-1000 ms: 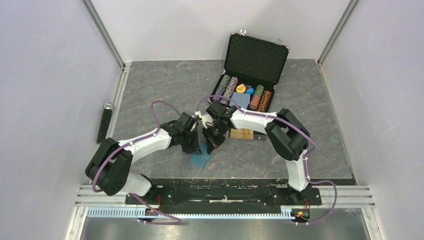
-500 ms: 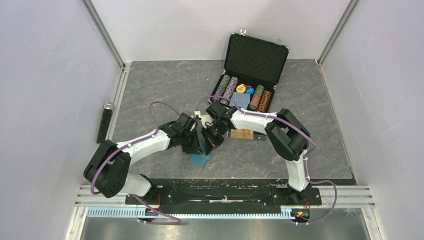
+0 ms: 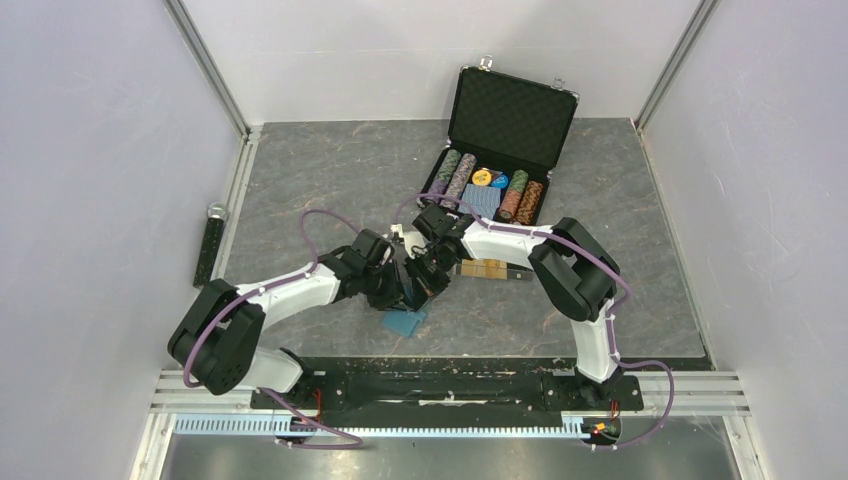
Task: Put the credit cards into the card holder
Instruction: Close the card holder at the center of the board.
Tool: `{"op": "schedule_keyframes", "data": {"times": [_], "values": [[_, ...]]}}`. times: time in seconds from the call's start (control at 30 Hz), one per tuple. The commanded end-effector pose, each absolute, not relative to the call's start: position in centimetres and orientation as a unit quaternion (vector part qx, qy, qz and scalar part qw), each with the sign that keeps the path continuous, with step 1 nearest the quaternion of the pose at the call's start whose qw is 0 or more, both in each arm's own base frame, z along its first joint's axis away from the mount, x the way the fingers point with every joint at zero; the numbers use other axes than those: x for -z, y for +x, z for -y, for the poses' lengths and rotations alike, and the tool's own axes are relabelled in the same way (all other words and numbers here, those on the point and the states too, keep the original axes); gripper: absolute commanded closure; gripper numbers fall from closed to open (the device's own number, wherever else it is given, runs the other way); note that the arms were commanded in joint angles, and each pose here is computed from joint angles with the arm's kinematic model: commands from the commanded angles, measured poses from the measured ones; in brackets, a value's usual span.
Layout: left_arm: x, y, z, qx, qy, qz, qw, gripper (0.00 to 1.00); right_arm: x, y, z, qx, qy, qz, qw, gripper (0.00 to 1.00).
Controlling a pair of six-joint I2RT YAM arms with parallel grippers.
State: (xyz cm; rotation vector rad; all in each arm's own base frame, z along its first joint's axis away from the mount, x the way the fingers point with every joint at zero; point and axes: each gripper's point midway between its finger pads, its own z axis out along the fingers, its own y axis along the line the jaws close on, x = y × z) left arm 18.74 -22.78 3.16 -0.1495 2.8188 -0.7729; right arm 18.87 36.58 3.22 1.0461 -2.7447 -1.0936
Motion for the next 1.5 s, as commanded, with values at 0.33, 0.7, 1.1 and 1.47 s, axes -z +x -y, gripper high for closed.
{"op": "schedule_keyframes", "data": {"times": [0.33,0.7,1.1,1.47], "values": [[-5.4,19.0,26.0,0.367,-0.014,-0.923,0.115,0.84,-2.1,18.8,-37.3,0.347,0.365,0.864,-0.015,1.00],[-7.8,19.8,26.0,0.366,0.005,-0.920,0.144,0.98,-3.7,19.5,-38.1,0.354,0.368,0.859,-0.036,1.00],[-7.0,19.6,24.0,0.303,0.023,-0.939,0.160,0.98,-4.0,19.4,-38.7,0.371,0.365,0.853,-0.036,1.00],[-5.9,20.8,23.6,0.274,0.023,-0.944,0.183,0.98,-3.9,19.1,-39.2,0.388,0.361,0.847,-0.028,1.00]]}}
